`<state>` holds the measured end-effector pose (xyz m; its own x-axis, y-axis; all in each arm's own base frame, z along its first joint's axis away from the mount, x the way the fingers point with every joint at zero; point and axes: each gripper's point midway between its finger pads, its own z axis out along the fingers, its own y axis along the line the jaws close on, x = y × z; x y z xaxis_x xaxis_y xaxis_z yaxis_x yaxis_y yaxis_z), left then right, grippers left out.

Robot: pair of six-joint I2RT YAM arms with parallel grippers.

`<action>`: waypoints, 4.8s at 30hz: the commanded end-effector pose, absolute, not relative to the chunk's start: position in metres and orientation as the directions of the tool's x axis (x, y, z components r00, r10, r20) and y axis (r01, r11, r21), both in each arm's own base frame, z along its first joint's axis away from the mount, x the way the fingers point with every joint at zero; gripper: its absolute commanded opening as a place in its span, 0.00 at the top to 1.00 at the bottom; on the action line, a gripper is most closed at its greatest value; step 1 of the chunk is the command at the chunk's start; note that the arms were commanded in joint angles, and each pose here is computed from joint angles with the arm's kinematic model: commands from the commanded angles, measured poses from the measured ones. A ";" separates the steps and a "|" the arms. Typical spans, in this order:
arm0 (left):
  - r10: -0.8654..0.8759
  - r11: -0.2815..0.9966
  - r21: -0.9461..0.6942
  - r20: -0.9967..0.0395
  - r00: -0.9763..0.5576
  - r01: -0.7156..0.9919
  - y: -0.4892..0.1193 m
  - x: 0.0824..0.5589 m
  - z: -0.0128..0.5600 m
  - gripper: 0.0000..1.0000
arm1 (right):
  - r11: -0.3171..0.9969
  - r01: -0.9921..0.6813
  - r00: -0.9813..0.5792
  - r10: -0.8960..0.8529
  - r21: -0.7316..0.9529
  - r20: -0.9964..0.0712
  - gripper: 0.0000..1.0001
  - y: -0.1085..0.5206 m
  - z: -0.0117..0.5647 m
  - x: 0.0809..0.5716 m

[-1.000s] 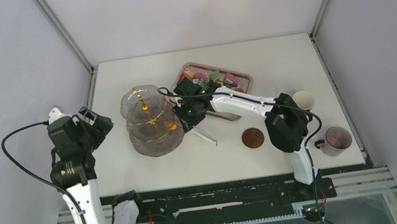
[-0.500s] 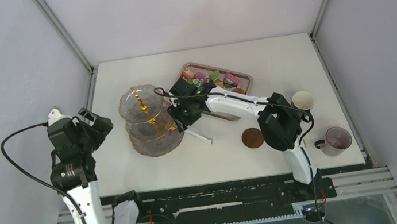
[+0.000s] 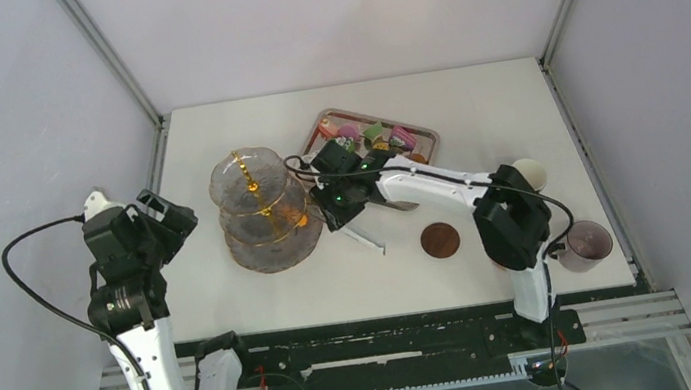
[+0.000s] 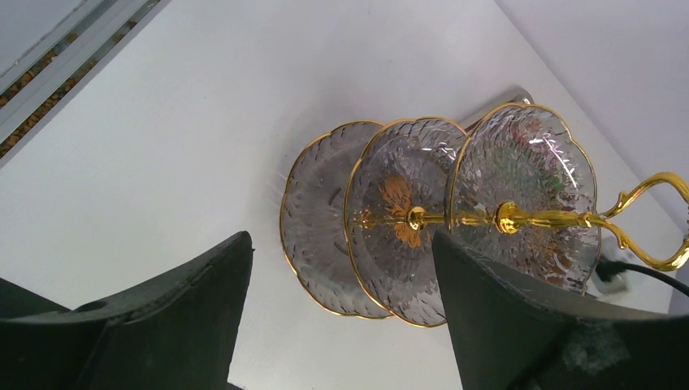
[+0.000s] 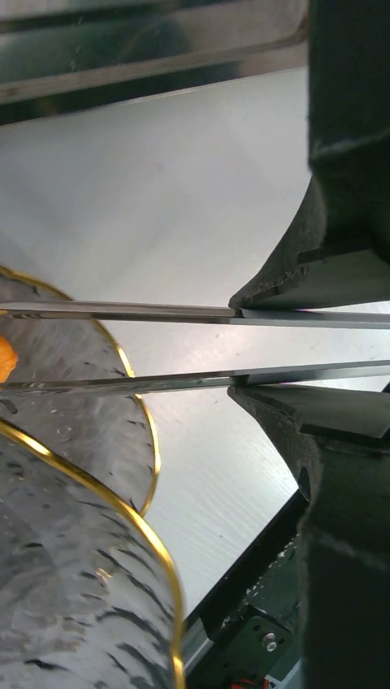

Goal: Serve the afternoon tea

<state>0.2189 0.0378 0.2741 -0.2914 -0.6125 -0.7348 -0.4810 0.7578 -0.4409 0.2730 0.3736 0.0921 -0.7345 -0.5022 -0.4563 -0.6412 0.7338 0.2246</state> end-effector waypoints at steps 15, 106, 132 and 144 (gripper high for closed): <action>-0.564 0.790 -0.411 -0.777 -0.279 -0.454 0.043 0.225 0.279 0.14 | 0.899 -0.411 -0.810 -0.287 0.148 -0.511 0.81 0.230 0.138 0.327; -0.562 0.788 -0.413 -0.785 -0.261 -0.457 0.044 0.223 0.282 0.14 | 0.874 -0.483 -0.763 -0.389 0.055 -0.516 0.65 0.304 0.114 0.374; -0.568 0.785 -0.418 -0.781 -0.259 -0.458 0.045 0.229 0.283 0.14 | 0.907 -0.422 -0.743 -0.353 -0.012 -0.568 0.70 0.220 0.161 0.284; -0.578 0.756 -0.414 -0.786 -0.220 -0.506 0.054 0.224 0.290 0.12 | 0.773 -0.622 -0.689 -0.463 0.125 -0.558 0.70 0.325 0.154 0.210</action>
<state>0.2242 0.0490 0.2737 -0.2770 -0.5885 -0.7596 -0.5067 0.7611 -0.4049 0.2201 0.2840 0.1386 -0.7049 -0.4990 -0.5041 -0.5986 0.7998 0.0453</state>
